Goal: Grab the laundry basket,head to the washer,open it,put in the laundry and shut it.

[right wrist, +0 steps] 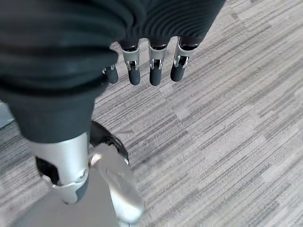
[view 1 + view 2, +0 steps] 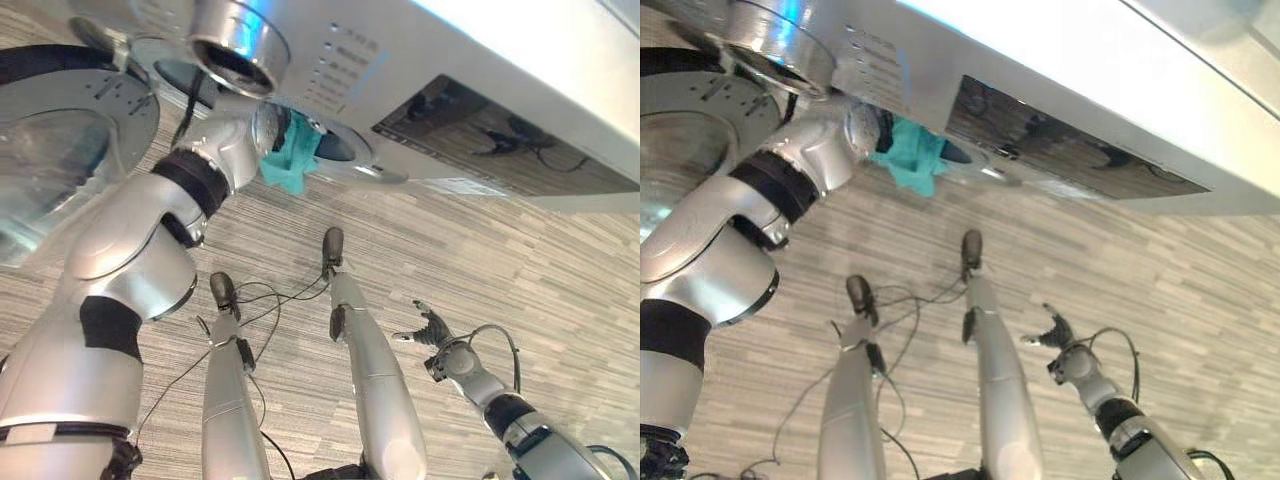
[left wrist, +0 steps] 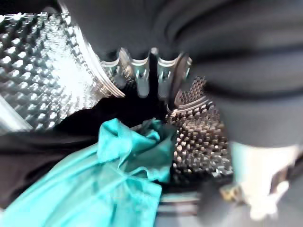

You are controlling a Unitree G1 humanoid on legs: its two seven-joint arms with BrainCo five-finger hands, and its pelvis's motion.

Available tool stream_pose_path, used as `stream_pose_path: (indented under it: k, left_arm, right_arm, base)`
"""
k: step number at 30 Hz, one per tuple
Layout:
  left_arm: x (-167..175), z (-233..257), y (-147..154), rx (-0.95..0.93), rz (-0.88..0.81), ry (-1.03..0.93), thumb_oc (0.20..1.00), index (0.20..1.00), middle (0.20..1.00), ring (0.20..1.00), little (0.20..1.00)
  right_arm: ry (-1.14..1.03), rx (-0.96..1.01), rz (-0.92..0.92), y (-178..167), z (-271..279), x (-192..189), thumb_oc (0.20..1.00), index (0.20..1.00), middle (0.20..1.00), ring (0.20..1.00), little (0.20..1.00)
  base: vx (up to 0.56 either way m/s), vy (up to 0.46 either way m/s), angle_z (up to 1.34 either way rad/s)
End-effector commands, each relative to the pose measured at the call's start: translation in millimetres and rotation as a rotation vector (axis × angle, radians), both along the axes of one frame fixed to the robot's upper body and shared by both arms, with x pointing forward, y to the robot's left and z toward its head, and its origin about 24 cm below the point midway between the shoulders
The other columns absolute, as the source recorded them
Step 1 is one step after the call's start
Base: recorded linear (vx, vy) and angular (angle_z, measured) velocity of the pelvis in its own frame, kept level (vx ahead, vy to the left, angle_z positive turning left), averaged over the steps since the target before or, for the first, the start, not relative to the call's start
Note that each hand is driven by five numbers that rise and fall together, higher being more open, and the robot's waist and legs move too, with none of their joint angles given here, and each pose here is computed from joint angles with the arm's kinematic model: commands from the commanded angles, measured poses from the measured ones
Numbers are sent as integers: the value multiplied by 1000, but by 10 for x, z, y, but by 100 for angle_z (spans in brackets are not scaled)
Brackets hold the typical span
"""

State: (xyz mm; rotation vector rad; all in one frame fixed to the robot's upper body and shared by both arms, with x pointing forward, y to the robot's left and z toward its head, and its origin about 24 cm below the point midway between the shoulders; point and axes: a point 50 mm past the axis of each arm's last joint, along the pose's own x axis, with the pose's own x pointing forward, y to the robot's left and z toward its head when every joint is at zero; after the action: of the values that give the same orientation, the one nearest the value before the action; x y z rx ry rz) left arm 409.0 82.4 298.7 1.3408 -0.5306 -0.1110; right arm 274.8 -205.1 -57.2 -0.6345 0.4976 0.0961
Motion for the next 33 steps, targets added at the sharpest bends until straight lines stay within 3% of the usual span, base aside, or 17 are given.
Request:
stream_pose_path:
  k: [1, 7, 12, 22, 27, 33]
  left_arm:
    - [-238, 267, 5, -255, -206, -111, 1000, 1000, 1000, 1000, 1000]
    - [-398, -398, 356, -362, -241, 60, 1000, 1000, 1000, 1000, 1000]
    - [-567, -1070, 583, -334, -204, 266, 1000, 1000, 1000, 1000, 1000]
    - [-720, -1753, 725, -431, -88, 410, 1000, 1000, 1000, 1000, 1000]
    - [-748, -2060, 749, -513, 5, 453, 1000, 1000, 1000, 1000, 1000]
    - [-1125, -2623, 1137, -643, 193, 571, 1000, 1000, 1000, 1000, 1000]
  right_arm:
    - [115, -6, -63, -138, -254, -332, 1000, 1000, 1000, 1000, 1000]
    - [100, 4, -72, -60, -243, -297, 1000, 1000, 1000, 1000, 1000]
    - [87, 1, -61, -44, -213, -270, 1000, 1000, 1000, 1000, 1000]
    - [89, -27, -65, -77, -162, -146, 1000, 1000, 1000, 1000, 1000]
    - [61, -5, -137, -151, -36, 55, 1000, 1000, 1000, 1000, 1000]
    - [-151, -11, -340, -526, 694, 647, 1000, 1000, 1000, 1000, 1000]
  base:
    - [0, 41, -3]
    - [-3, 14, 1]
    - [-4, 12, 6]
    - [0, 0, 0]
    - [-13, 30, 1]
    - [-14, 54, 0]
